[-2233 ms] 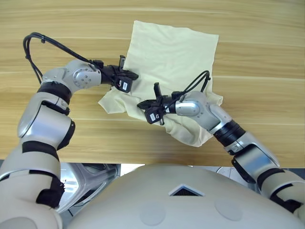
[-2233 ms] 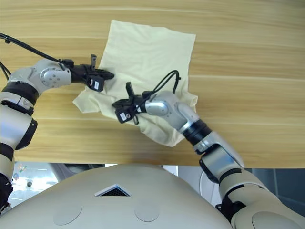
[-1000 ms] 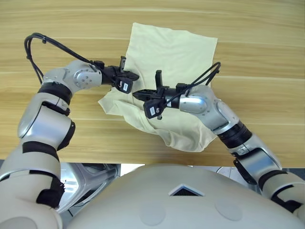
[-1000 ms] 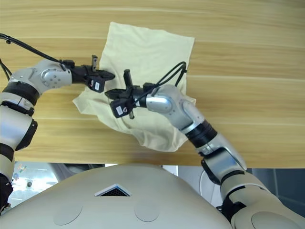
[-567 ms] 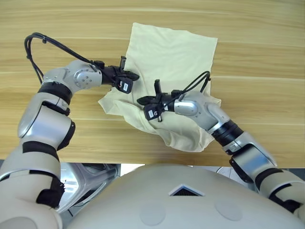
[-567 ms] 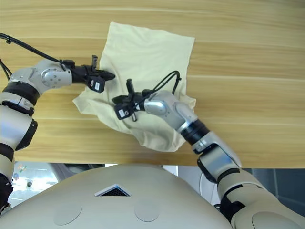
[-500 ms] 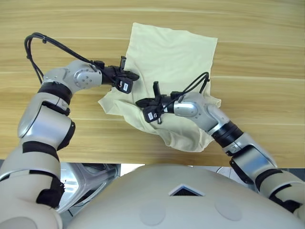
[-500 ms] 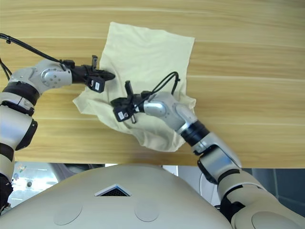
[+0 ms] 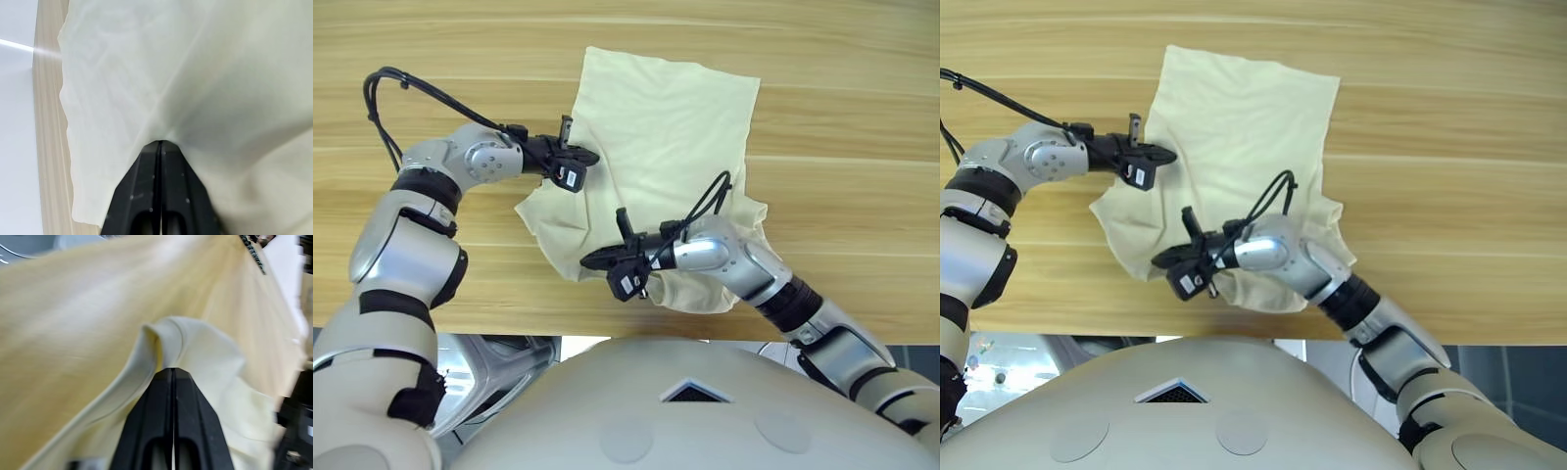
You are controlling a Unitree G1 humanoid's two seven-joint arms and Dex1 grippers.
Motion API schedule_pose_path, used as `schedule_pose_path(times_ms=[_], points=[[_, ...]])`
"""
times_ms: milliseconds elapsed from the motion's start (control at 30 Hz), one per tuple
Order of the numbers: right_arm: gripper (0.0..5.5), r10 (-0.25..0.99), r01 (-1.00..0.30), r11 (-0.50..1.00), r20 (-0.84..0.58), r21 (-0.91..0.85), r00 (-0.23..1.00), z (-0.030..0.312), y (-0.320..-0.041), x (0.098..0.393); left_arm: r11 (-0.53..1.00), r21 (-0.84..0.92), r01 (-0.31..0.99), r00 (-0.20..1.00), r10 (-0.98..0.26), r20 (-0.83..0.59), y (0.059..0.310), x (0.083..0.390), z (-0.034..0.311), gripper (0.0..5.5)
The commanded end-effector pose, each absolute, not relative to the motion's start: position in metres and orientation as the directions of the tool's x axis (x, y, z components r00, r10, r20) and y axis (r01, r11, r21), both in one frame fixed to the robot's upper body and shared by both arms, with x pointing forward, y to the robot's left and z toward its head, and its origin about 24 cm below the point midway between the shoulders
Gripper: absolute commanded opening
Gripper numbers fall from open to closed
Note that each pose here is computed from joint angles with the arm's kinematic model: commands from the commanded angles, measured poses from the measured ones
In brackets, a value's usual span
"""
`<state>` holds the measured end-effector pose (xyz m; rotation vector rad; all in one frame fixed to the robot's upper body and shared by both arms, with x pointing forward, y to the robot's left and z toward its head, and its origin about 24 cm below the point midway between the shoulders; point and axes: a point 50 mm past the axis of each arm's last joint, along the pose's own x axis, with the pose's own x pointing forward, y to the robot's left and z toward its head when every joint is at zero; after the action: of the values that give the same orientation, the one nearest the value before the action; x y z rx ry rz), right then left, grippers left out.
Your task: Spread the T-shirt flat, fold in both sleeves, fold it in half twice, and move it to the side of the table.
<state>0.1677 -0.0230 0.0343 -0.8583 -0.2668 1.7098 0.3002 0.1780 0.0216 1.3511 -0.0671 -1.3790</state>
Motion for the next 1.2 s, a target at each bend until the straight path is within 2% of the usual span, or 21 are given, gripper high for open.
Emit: schedule_pose_path(times_ms=[33,200,333,433,500,600,700,800,867,967,1067,1200], points=[[0.0,0.908,-0.762,-0.353,-0.396,-0.543,-0.138,0.031,-0.022,0.16,-0.429,0.554,0.713,0.206,-0.627,-0.752,0.186,0.274,-0.013,0.02],[0.0,0.932,-0.807,-0.306,-0.333,-0.505,-0.145,0.034,-0.021,0.162,-0.427,0.557,0.712,0.207,-0.631,-0.748,0.185,0.274,-0.014,0.02],[0.0,0.987,-0.806,-0.121,-0.153,-0.58,-0.038,0.078,-0.036,0.182,-0.378,0.599,0.706,0.24,-0.669,-0.704,0.185,0.278,-0.005,0.02],[0.0,0.999,-0.794,-0.011,-0.041,-0.608,0.018,0.109,-0.055,0.189,-0.227,0.692,0.686,0.293,-0.784,-0.548,0.179,0.29,0.023,0.02],[0.0,0.999,-0.791,0.028,-0.004,-0.611,0.039,0.121,-0.068,0.19,-0.044,0.749,0.661,0.331,-0.879,-0.344,0.173,0.298,0.056,0.02],[0.0,0.995,-0.778,0.094,0.04,-0.621,0.089,0.135,-0.086,0.193,0.122,0.745,0.656,0.346,-0.926,-0.153,0.181,0.303,0.098,0.02],[0.0,0.959,-0.705,0.172,-0.046,-0.688,0.279,0.133,-0.12,0.206,0.269,0.714,0.647,0.381,-0.924,0.002,0.208,0.306,0.14,0.02],[0.0,0.907,-0.692,0.165,-0.167,-0.703,0.387,0.12,-0.151,0.205,0.311,0.667,0.678,0.345,-0.935,0.085,0.221,0.296,0.162,0.02],[0.0,0.863,-0.708,0.146,-0.261,-0.691,0.432,0.108,-0.169,0.201,0.242,0.644,0.726,0.297,-0.955,0.024,0.219,0.285,0.153,0.02],[0.0,0.797,-0.729,0.103,-0.382,-0.677,0.467,0.093,-0.19,0.197,0.043,0.598,0.801,0.205,-0.957,-0.207,0.214,0.263,0.118,0.02],[0.0,0.717,-0.763,0.064,-0.503,-0.643,0.484,0.075,-0.211,0.192,-0.183,0.499,0.847,0.084,-0.881,-0.465,0.213,0.236,0.076,0.02],[0.0,0.667,-0.793,0.039,-0.574,-0.608,0.474,0.054,-0.218,0.188,-0.292,0.433,0.853,0.051,-0.778,-0.626,0.216,0.227,0.043,0.02]])
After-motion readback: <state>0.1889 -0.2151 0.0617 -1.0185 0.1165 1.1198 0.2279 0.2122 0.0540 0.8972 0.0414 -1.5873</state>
